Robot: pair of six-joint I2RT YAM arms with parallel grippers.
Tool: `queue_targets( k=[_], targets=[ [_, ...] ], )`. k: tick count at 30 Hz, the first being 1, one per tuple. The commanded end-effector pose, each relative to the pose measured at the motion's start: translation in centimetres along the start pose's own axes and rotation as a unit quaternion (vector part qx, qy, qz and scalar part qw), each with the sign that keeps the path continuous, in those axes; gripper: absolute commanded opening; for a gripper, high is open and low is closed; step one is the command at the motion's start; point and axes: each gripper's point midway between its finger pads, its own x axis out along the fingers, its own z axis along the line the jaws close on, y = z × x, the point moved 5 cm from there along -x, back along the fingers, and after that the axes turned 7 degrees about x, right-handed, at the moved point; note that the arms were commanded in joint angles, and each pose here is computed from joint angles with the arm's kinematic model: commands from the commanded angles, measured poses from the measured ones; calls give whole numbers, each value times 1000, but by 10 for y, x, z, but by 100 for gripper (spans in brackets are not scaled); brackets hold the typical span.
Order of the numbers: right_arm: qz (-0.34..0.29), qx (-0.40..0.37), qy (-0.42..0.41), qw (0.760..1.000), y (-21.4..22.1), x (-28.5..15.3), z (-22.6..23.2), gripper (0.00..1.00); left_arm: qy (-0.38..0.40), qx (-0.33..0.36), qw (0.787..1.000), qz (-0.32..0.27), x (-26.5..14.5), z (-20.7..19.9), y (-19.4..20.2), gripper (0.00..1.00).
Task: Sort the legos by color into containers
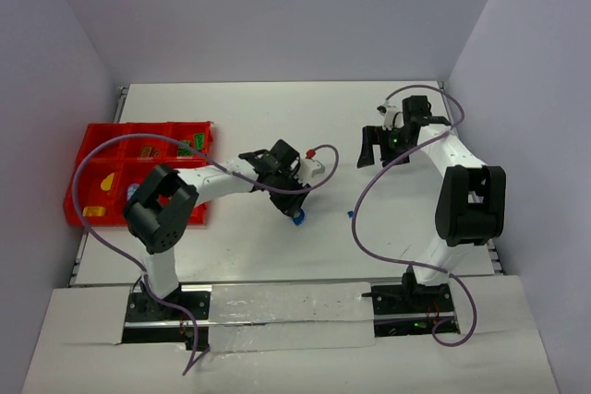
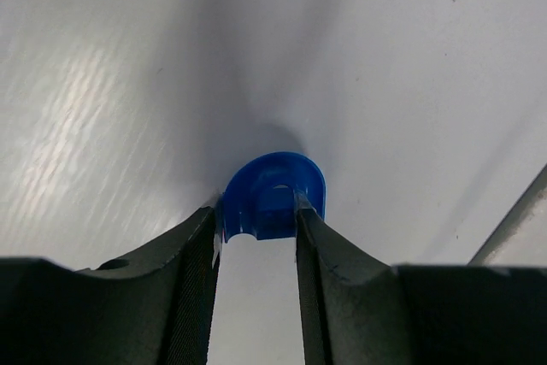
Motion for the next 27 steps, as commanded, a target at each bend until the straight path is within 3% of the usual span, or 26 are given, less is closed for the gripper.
queue_targets(
  k=[1, 7, 11, 20, 27],
  targets=[
    [-40, -27, -6, 999, -8, -14, 7, 100, -47, -26, 997, -63, -68, 38, -11, 0],
    [-40, -41, -5, 998, 0, -17, 7, 100, -113, -71, 985, -110, -159, 75, 17, 0],
    [-36, -44, -8, 998, 5, -17, 8, 100, -181, -125, 971, -97, -206, 107, 74, 0],
    [-23, -53, -15, 998, 8, -13, 12, 100, -253, -160, 953, -56, -240, 141, 148, 0],
    [6, -80, -5, 997, 20, -13, 8, 99, -270, -172, 947, -26, -231, 159, 169, 6]
  ],
)
